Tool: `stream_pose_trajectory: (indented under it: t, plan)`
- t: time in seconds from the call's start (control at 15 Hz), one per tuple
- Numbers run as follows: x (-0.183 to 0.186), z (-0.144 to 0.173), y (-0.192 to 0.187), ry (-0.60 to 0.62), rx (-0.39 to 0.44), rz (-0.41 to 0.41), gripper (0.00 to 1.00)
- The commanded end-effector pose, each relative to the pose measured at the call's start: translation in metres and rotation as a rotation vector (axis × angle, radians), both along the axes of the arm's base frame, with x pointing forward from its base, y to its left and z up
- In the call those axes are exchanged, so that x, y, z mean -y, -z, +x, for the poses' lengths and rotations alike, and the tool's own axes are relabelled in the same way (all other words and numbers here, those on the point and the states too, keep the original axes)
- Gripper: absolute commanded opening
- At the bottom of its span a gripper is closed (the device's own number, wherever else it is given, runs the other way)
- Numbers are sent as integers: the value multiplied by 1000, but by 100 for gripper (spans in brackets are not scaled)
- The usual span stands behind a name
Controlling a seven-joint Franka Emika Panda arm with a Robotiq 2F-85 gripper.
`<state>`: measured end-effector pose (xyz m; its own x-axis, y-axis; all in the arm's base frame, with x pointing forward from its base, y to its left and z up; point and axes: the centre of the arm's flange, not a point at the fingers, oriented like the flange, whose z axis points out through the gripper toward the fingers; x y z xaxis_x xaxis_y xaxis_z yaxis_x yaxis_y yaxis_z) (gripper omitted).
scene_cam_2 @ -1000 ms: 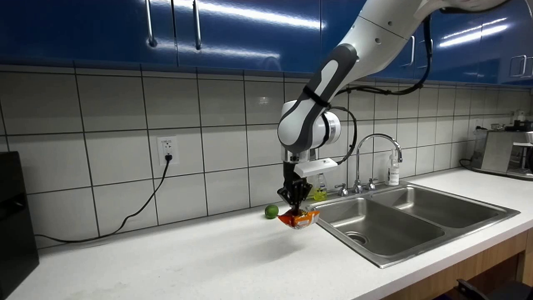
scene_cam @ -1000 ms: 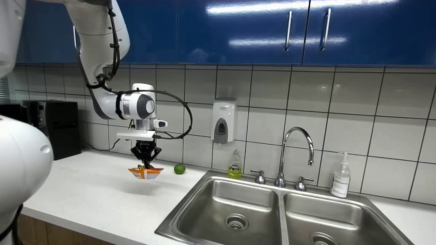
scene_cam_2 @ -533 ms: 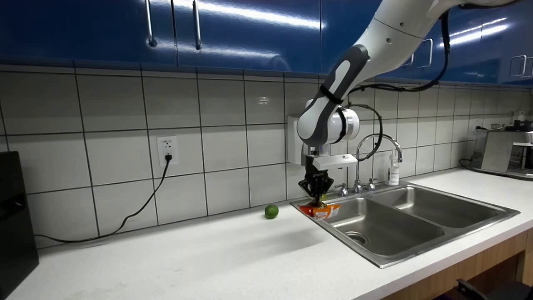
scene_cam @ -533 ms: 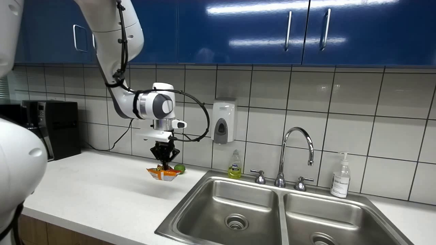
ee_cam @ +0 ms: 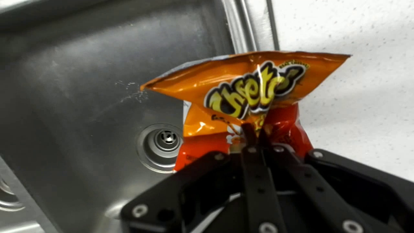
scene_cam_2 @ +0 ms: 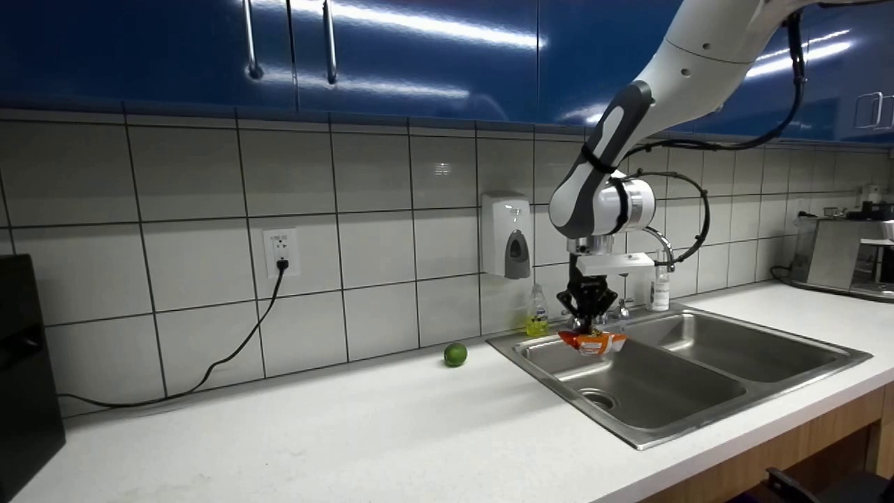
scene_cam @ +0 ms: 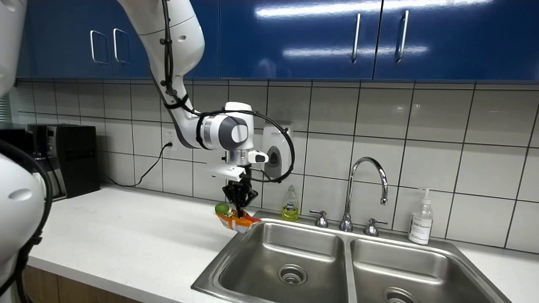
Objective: Move the bag of cheetos to the left sink
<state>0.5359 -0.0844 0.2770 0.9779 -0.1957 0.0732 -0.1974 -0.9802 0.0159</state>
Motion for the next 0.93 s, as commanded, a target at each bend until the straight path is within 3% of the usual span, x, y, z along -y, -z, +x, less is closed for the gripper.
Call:
stream_pose_trajectory:
  t: [0.0, 0.33, 0.87]
  plan:
    - [44, -6, -1, 83, 32, 5, 0]
    - [94, -5, 38, 176, 66, 4, 0]
    - [133, -7, 134, 239, 90, 15, 0]
